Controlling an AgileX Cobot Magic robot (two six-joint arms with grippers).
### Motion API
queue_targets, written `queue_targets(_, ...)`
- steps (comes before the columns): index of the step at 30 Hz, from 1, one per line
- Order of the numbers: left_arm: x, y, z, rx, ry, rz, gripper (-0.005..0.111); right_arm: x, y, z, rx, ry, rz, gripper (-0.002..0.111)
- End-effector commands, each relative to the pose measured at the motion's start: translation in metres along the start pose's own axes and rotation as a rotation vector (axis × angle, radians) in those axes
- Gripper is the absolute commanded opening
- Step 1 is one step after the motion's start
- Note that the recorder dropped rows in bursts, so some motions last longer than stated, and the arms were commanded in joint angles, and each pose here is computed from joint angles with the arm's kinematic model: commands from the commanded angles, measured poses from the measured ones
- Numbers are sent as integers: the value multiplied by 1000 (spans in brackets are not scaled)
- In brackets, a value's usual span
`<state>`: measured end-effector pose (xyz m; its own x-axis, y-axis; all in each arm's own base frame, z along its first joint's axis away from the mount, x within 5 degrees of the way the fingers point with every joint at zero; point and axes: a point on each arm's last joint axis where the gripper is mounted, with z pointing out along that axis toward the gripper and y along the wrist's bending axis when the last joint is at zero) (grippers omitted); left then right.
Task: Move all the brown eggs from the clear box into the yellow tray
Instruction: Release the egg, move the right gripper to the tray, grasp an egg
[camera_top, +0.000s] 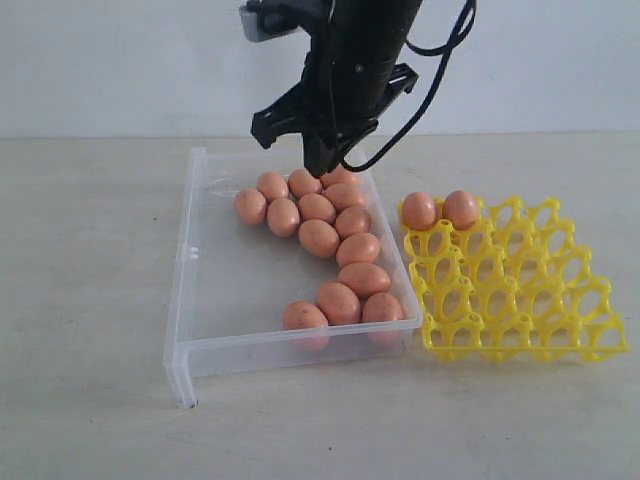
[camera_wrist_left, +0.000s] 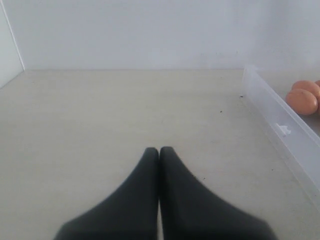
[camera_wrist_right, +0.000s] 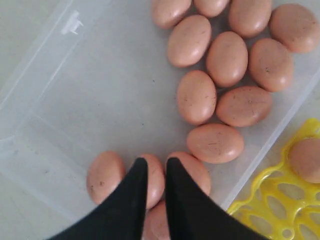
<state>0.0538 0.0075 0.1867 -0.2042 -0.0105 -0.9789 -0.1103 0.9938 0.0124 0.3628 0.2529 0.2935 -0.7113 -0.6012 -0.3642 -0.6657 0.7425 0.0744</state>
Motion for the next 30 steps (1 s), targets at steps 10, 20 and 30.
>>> queue_targets(10, -1, 0, 0, 6, -7, -4, -4, 3, -5, 61, -11, 142, 54, 62)
queue_targets(20, -1, 0, 0, 6, -7, -4, -4, 29, -4, 99, -50, 285, 72, 62)
queue_targets(30, -1, 0, 0, 6, -7, -4, -4, 48, -5, 116, -60, 367, 37, 62)
